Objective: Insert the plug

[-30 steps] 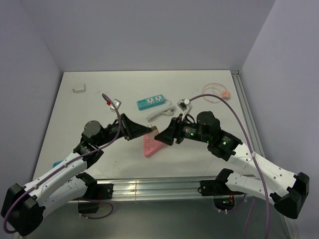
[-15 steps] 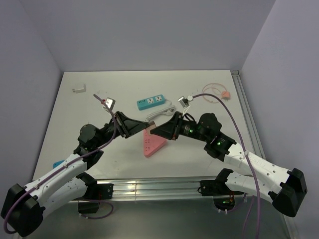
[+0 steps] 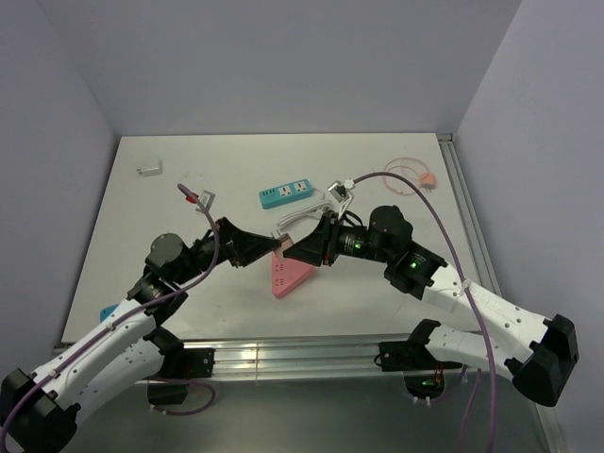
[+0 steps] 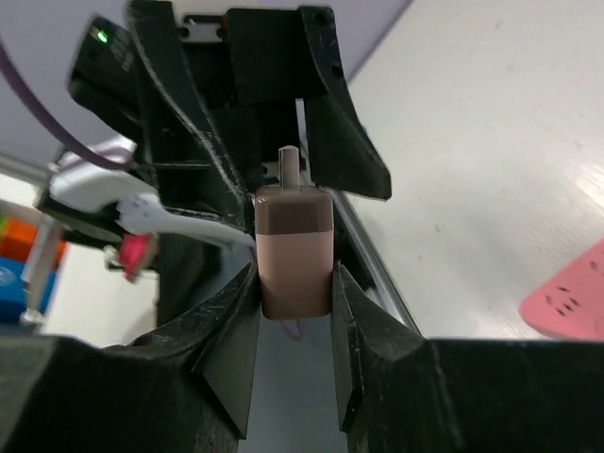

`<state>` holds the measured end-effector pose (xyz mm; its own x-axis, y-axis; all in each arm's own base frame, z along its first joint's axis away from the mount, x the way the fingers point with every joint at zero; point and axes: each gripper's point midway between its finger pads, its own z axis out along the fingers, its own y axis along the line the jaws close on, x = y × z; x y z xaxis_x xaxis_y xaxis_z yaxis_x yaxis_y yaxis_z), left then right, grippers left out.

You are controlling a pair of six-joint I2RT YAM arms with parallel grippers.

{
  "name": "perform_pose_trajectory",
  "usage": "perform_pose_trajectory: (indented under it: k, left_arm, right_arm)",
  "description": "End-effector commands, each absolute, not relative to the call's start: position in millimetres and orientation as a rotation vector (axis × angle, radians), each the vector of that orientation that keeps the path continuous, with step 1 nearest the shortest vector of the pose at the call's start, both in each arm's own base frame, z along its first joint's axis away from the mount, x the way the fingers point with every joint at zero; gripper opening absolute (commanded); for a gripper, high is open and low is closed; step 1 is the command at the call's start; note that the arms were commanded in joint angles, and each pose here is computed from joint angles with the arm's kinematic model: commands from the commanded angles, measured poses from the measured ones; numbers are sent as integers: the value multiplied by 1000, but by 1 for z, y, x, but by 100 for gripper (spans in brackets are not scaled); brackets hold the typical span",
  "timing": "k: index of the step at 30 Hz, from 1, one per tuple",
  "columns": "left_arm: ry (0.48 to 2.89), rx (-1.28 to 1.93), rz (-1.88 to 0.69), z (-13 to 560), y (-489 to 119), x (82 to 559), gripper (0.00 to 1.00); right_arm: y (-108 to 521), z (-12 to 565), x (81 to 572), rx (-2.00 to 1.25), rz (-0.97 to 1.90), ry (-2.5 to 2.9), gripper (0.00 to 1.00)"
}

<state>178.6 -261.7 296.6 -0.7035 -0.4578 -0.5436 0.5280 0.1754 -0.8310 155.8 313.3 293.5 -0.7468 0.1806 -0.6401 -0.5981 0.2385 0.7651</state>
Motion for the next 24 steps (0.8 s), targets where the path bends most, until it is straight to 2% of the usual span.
perform_pose_trajectory:
  k: [1, 3, 10, 19, 22, 24]
  left_arm:
    - [1730, 167, -1502, 288, -256, 178, 71]
    - [1719, 237, -1494, 293, -258, 172, 76]
    - [1765, 472, -1583, 287, -268, 143, 77]
    - [1776, 675, -1723, 283, -276, 118, 66]
    - [1758, 694, -1768, 285, -277, 113, 59]
    - [1751, 691, -1782, 287, -278, 113, 48]
  right_arm:
    - [313, 317, 146, -598, 1524, 1805, 0]
    - [311, 309, 139, -717, 1478, 1848, 0]
    - [303, 280, 121, -929, 1429, 1938, 0]
    - [305, 279, 120, -960, 1436, 1920, 0]
    - [306, 284, 117, -983, 1462, 1891, 0]
    - [308, 285, 117, -995, 1470, 1885, 0]
